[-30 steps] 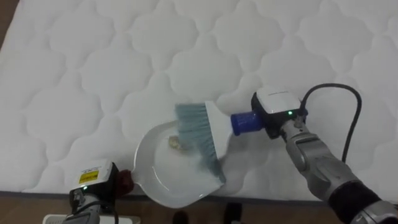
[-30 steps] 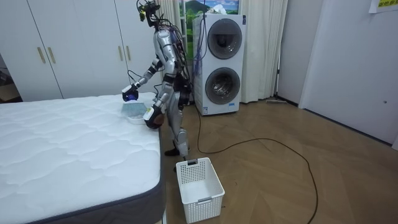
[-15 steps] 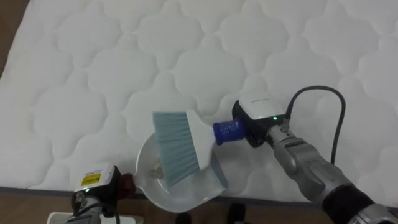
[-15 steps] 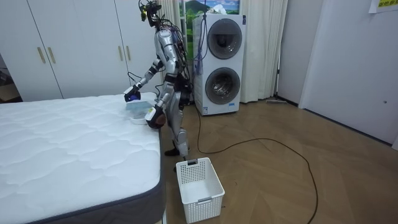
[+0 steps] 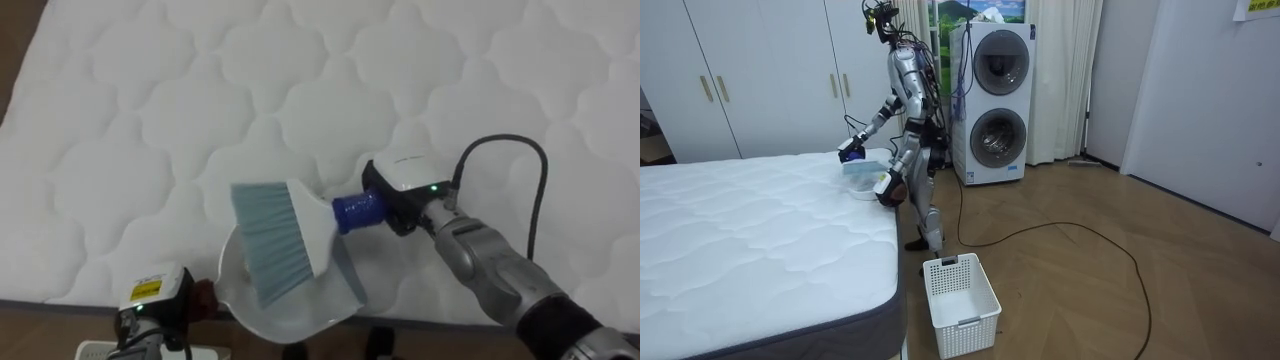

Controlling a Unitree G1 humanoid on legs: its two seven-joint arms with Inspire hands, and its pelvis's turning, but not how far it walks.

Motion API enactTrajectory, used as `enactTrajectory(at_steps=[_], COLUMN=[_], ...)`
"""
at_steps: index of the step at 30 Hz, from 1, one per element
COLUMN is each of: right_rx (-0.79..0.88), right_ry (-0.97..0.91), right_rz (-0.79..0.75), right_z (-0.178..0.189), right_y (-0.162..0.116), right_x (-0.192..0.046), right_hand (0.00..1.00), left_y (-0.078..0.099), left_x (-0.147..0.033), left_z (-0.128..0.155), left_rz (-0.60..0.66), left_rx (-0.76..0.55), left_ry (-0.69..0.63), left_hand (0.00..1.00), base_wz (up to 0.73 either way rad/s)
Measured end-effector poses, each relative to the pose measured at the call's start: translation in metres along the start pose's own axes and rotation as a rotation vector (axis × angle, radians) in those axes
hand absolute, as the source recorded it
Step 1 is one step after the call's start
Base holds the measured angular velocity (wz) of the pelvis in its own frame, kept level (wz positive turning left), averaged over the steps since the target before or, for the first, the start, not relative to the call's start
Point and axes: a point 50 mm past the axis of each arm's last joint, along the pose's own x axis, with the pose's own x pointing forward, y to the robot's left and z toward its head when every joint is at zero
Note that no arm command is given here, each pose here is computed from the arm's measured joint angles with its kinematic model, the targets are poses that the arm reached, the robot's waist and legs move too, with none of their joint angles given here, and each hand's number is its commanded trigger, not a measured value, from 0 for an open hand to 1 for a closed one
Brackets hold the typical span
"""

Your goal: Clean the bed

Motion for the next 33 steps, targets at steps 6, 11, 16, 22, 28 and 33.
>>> enactTrajectory(at_steps=[6, 11, 16, 22, 28, 33], right_rx=[0.114, 0.345, 0.605, 0.752, 0.877, 0.926], right_ry=[0.052, 0.162, 0.362, 0.569, 0.666, 0.657], right_rz=[0.029, 0.018, -0.078, -0.193, -0.227, -0.288], right_z=[-0.009, -0.027, -0.058, -0.087, -0.091, -0.092], right_y=[0.014, 0.027, 0.042, 0.056, 0.071, 0.062], right_x=[-0.007, -0.02, -0.042, -0.072, -0.091, -0.089], right_hand=[1.0, 1.0, 1.0, 1.0, 1.0, 0.52], left_y=[0.001, -0.005, -0.007, 0.0, -0.002, 0.001], left_x=[0.0, -0.004, -0.007, -0.008, -0.02, -0.025], left_z=[0.0, 0.0, -0.003, 0.002, 0.004, 0.009], left_rz=[0.005, 0.0, 0.01, 0.089, 0.117, 0.138], left_rx=[-0.016, -0.053, -0.102, -0.172, -0.232, -0.252], left_ry=[-0.005, 0.002, 0.021, 0.022, -0.007, -0.038], left_hand=[1.0, 1.0, 1.0, 1.0, 1.0, 1.0], base_wz=[0.0, 0.01, 0.03, -0.01, -0.07, 0.0])
